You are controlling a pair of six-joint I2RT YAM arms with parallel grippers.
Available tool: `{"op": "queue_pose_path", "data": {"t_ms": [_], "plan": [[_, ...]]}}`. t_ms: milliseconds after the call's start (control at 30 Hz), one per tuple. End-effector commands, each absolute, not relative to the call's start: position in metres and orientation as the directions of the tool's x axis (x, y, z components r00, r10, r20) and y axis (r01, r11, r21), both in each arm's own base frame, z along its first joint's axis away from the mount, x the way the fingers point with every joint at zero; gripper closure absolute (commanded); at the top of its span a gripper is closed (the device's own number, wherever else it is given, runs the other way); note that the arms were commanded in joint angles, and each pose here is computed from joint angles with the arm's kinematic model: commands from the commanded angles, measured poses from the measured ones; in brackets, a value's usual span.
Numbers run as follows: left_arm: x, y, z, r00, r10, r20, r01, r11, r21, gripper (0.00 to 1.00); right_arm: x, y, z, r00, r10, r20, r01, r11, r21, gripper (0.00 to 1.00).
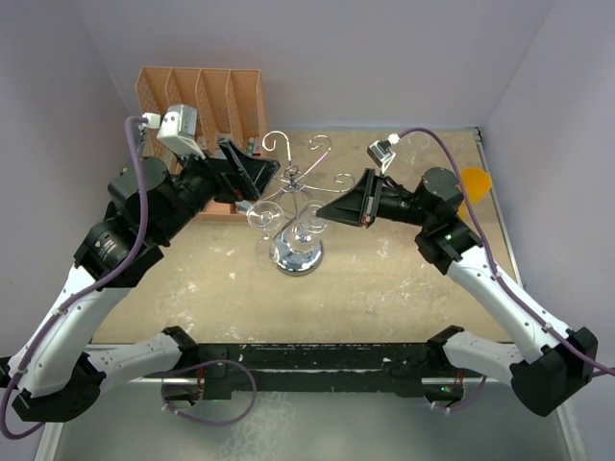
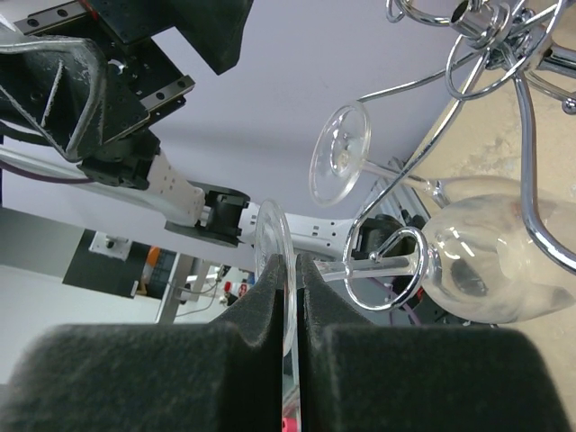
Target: Take the wine glass off the wine glass rack
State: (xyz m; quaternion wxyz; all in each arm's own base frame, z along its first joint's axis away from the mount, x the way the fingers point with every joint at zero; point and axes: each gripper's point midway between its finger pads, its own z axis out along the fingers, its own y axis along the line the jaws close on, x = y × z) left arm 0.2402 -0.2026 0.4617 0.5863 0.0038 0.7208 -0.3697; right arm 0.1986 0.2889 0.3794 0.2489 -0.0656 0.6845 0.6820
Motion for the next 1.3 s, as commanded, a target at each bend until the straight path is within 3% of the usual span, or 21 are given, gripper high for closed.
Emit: {"op": "queue_pose_path", "data": {"t_ms": [0, 867, 1200, 1267], "plan": [[0.236, -0.2, 0.478, -0.271, -0.452, -0.85, 0.471, 0.708, -0.527, 0.01, 0.192, 0.289, 0.421, -0.816, 0.269, -0.512, -0.536, -0.018, 0.844, 1.0], [0.231, -0.198, 0.481, -0.268, -0.426, -0.864, 0.489, 0.713, -0.503, 0.01, 0.24, 0.29, 0.434, -0.754, 0.44, -0.488, -0.511, 0.075, 0.856, 1.0], [0.225, -0.244, 0.481, -0.38, -0.384, -0.842, 0.611, 0.579, -0.54, 0.0, 0.243, 0.28, 0.427, -0.726, 0.488, -0.485, -0.483, 0.141, 0.864, 1.0], [0.222, -0.257, 0.481, -0.413, -0.37, -0.832, 0.639, 0.533, -0.554, 0.07, 0.24, 0.277, 0.428, -0.729, 0.497, -0.471, -0.47, 0.138, 0.872, 1.0]]}}
